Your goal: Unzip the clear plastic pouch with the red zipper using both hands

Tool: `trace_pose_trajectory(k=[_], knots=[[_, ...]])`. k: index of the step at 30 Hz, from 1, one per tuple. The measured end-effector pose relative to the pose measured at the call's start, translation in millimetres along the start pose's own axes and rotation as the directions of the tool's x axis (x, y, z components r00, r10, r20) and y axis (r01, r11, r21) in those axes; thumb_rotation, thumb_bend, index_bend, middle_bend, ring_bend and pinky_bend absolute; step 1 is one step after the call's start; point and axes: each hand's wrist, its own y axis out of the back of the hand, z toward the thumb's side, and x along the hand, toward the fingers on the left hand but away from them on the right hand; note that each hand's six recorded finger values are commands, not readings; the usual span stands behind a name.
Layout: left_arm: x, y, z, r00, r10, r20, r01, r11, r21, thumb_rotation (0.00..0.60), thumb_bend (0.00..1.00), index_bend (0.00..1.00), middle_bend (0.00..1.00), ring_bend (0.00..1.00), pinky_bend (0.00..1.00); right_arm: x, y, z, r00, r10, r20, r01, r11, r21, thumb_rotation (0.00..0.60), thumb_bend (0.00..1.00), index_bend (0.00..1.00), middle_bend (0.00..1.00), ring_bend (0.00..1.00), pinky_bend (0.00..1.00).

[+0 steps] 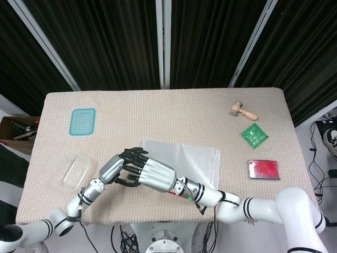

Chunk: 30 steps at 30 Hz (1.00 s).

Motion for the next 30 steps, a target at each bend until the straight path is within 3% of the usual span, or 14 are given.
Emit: trace_pose_trajectory(k=[6, 14, 30], knots=[[1.1, -2.6, 2.2, 1.000, 0.008, 0.021, -0.008, 1.000, -0.016, 0.600, 0.13, 0.47, 0.18, 0.11, 0.16, -0.4, -1.0, -1.1, 1.000, 0.000, 0.004, 0.000, 1.000, -0.002, 0.600, 0.49, 0.86, 0.27, 0.00, 0.00], [-0.1, -4.5, 2.5, 1.000, -0.004, 0.028, 0.005, 0.999, -0.035, 0.600, 0.25, 0.51, 0.18, 0.11, 0.16, -1.5, -1.7, -1.2, 1.000, -0.003, 0.005, 0.003, 1.000, -0.008, 0.600, 0.49, 0.86, 0.27, 0.00, 0.00], [-1.5, -6.9, 2.0, 0.999, -0.020, 0.032, 0.021, 0.999, -0.049, 0.600, 0.34, 0.56, 0.18, 0.11, 0.16, -4.7, -4.0, -3.1, 1.000, -0.005, 0.012, 0.005, 1.000, -0.014, 0.600, 0.49, 0.86, 0.28, 0.00, 0.00]])
